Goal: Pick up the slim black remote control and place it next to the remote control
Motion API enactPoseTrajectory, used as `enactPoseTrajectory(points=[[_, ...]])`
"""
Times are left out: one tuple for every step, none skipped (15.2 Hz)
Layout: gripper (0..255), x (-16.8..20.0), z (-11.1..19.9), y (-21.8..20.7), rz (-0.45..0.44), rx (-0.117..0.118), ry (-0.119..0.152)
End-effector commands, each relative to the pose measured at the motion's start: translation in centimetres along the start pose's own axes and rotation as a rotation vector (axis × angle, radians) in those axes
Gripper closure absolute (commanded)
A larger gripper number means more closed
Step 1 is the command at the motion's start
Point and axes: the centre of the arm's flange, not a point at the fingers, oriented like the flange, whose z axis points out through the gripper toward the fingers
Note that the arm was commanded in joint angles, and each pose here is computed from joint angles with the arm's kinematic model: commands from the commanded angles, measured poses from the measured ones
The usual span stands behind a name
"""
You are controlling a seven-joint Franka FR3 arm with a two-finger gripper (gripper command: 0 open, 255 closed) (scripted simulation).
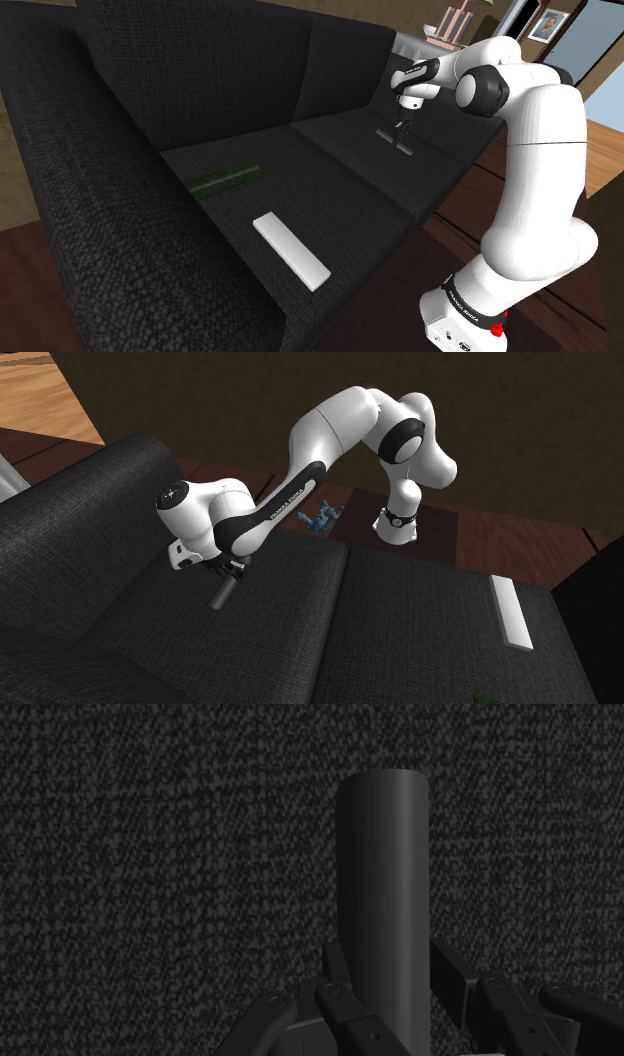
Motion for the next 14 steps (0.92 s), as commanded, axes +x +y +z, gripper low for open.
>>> enactPoseTrajectory(points=[[255,0.1,0.4,-0.2,-0.002,0.005,-0.004],[255,0.2,0.4,-0.1,-0.002,0.005,-0.004],[255,0.2,0.3,0.0,-0.002,0.005,-0.004],[255,0.1,0.5,-0.3,-0.002,0.005,-0.004],[255,0.1,0.0,-0.3,-0.002,0.005,-0.004],[255,0.0,-0.5,-0.3,-0.002,0.005,-0.004],[255,-0.1,-1.0,-0.3,-0.002,0.005,-0.004],[255,-0.2,-1.5,-0.3,-0.002,0.005,-0.004],[255,-0.3,-2.1,-0.3,-0.002,0.005,-0.004],[255,-0.4,-2.6,-0.4,-0.002,0.005,-0.004],[255,-0.5,-3.1,-0.4,-0.002,0.005,-0.004],[255,-0.5,-3.6,-0.4,-0.002,0.005,-0.004],[255,-0.6,-4.2,-0.4,-0.002,0.005,-0.004],[255,-0.7,-4.7,-0.4,-0.002,0.005,-0.004]])
